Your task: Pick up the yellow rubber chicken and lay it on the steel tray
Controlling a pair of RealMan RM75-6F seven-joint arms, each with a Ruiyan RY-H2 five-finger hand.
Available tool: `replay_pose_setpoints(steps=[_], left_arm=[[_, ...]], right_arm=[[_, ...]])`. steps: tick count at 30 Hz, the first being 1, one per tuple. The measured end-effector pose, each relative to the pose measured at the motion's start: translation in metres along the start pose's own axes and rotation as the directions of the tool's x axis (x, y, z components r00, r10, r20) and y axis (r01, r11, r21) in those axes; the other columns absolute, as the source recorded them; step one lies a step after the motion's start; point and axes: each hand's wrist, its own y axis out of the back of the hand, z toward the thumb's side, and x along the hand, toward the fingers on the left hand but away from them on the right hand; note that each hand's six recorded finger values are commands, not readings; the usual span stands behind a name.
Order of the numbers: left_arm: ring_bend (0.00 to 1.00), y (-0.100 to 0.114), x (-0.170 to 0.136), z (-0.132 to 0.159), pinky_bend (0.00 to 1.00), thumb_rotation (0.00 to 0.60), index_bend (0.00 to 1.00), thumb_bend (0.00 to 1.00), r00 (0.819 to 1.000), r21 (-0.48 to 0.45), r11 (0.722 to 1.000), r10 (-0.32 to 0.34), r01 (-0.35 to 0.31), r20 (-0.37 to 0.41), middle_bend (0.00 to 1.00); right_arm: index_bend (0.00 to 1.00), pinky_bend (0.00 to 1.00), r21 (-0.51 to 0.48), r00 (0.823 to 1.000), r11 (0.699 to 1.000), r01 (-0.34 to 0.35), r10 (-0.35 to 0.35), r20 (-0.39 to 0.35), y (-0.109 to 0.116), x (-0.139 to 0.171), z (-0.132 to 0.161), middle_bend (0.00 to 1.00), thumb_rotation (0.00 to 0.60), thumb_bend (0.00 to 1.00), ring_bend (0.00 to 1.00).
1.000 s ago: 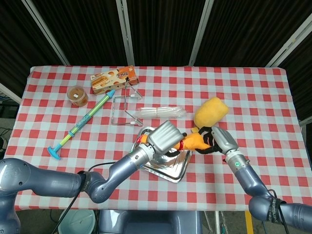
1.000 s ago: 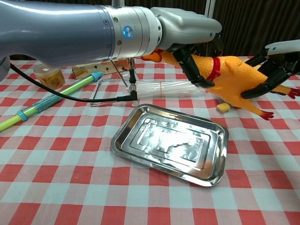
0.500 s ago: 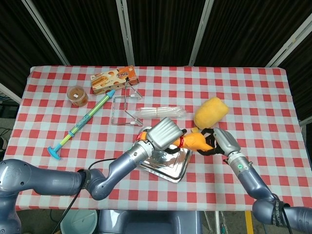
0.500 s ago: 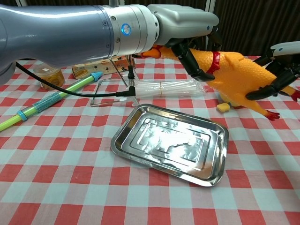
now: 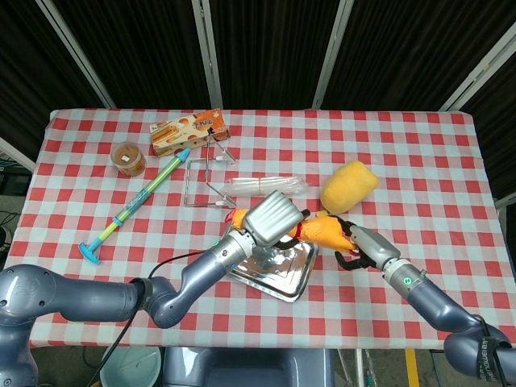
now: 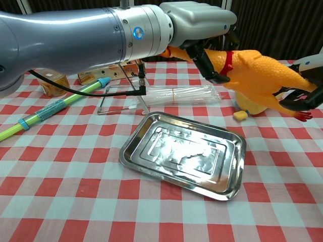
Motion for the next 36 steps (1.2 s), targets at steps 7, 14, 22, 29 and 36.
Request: replay_pose_setpoints(steps=[7, 14, 22, 29, 36], left_arm=[[0.63, -0.003, 0.004, 0.001, 0.66, 0.6, 0.61, 0.63, 1.0, 0.008, 1.0, -0.009, 0.009, 0.002, 0.69], [0.63, -0.009, 0.005, 0.007, 0.66, 0.6, 0.61, 0.63, 0.999, 0.007, 0.999, -0.036, 0.035, 0.017, 0.69], [0.63, -0.017, 0.003, 0.011, 0.66, 0.6, 0.61, 0.63, 0.998, 0.01, 0.999, -0.051, 0.051, 0.026, 0.69], [0.63, -0.018, 0.002, 0.011, 0.66, 0.6, 0.61, 0.63, 0.998, 0.006, 0.999, -0.051, 0.051, 0.025, 0.69], [0.63, -0.019, 0.004, 0.012, 0.66, 0.6, 0.62, 0.63, 0.998, 0.023, 0.998, -0.053, 0.052, 0.02, 0.7]], right_arm=[[0.0, 0.1, 0.016, 0.999, 0.999, -0.034, 0.034, -0.013, 0.0, 0.001, 0.003, 0.13, 0.6, 0.32, 0.03], [0.0, 0.07, 0.012, 0.999, 0.999, -0.034, 0.034, -0.003, 0.003, 0.0, -0.002, 0.08, 0.6, 0.13, 0.0], [0.0, 0.06, -0.043, 1.0, 0.999, 0.031, -0.031, 0.006, 0.014, -0.006, -0.008, 0.04, 0.6, 0.12, 0.0], [0.0, 0.05, -0.04, 0.997, 0.996, 0.082, -0.081, 0.016, 0.023, -0.01, -0.013, 0.01, 0.6, 0.12, 0.0], [0.0, 0.05, -0.023, 0.996, 0.996, 0.083, -0.082, 0.018, 0.019, -0.009, -0.013, 0.01, 0.6, 0.12, 0.0]])
